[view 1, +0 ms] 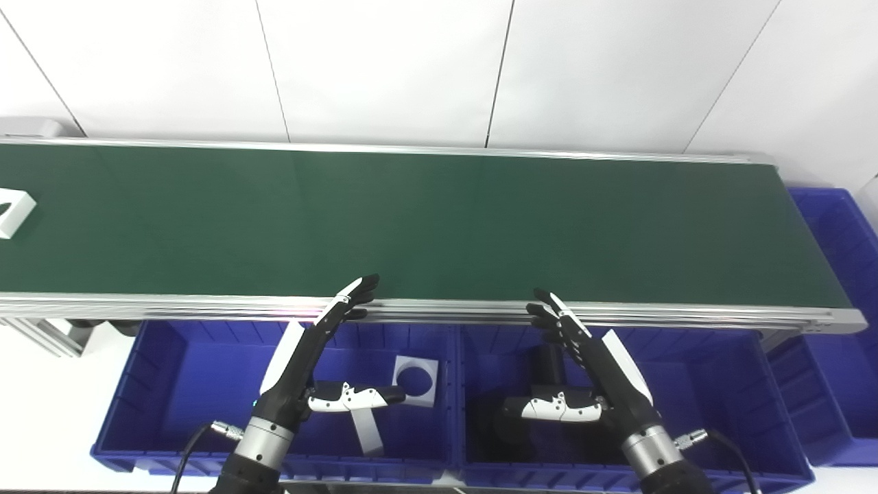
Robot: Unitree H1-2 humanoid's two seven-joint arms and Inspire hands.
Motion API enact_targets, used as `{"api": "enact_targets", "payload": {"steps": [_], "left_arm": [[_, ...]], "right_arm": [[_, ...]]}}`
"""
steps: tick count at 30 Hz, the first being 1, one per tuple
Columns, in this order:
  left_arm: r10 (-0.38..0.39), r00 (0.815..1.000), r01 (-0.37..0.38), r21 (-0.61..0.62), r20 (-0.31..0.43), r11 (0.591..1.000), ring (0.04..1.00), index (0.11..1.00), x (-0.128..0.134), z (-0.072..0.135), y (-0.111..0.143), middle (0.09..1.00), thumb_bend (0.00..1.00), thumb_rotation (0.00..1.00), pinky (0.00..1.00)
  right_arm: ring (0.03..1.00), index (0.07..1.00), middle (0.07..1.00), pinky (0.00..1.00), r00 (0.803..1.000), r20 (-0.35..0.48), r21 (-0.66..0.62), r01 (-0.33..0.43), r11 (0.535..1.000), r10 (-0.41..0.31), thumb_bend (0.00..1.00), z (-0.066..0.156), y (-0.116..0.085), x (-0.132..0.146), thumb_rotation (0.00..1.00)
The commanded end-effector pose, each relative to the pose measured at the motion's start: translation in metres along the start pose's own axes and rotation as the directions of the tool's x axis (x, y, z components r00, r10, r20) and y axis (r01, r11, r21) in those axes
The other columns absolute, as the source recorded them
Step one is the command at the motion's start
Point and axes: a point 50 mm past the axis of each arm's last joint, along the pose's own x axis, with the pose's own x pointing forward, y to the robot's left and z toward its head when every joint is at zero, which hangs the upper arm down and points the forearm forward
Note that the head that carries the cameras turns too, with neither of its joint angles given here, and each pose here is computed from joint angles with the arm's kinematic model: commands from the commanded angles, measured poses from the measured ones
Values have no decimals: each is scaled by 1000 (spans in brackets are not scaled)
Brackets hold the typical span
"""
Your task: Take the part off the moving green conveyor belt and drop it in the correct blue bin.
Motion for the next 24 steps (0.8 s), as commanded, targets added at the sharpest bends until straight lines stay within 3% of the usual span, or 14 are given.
{"api": "enact_targets", "payload": {"steps": [1,15,21,24], "left_arm": [[24,998,-25,7,59,1000,868,906,4,8,3,907,897,420,794],[26,998,-26,-10,52,1000,873,905,4,7,2,911,901,411,798],[12,999,-9,-54,49,998,861,897,7,5,-18,902,895,379,781],[11,999,-10,-41,44,999,862,894,11,4,-32,895,899,388,810]], "right_arm": [[884,964,903,856,998,61,-5,7,1000,-7,788,9,-3,1,194],[882,961,900,855,998,55,-3,11,1000,-11,793,8,-2,1,186],[894,971,910,873,997,70,4,13,1000,-14,775,-3,-15,-7,170],[888,965,907,864,995,97,7,21,1000,-21,764,-9,-22,-9,84]]}}
